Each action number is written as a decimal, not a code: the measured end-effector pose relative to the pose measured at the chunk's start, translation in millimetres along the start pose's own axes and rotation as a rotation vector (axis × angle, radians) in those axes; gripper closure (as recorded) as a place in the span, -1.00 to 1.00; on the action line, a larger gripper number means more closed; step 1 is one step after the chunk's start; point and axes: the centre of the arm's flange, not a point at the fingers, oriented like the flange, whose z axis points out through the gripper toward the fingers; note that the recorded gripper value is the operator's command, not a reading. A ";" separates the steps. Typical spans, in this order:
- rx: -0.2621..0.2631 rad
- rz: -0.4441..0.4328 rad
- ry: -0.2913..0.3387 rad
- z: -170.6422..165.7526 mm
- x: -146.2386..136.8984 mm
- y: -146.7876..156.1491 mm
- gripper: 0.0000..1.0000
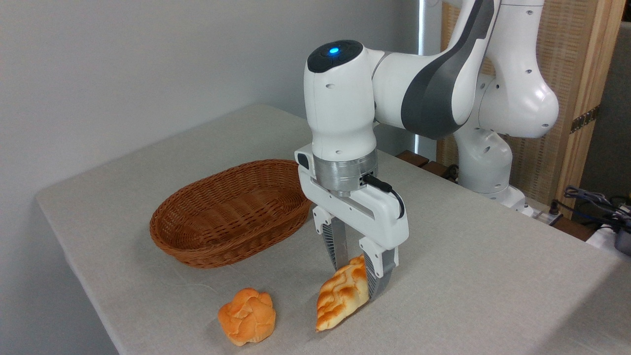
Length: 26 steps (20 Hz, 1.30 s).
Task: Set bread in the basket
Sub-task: 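Lift the braided loaf and carry it over the wicker basket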
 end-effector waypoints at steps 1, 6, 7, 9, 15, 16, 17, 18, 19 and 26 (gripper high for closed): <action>0.000 0.001 0.000 0.2 0.3 0.2 0.26; -0.001 0.003 -0.001 0.6 1.2 0.8 0.29; -0.001 0.003 -0.001 0.7 1.3 0.8 0.29; -0.002 0.004 -0.001 1.1 1.7 1.0 0.29; -0.004 0.012 -0.004 2.7 4.8 2.9 0.29; -0.005 0.014 -0.005 3.0 5.9 3.5 0.29; -0.004 0.018 -0.005 2.7 7.4 4.2 0.31; -0.001 0.023 -0.004 1.6 9.7 5.0 0.37; -0.001 0.027 -0.005 -0.7 12.0 5.4 0.38; -0.034 0.035 -0.033 -69.3 61.2 7.1 0.39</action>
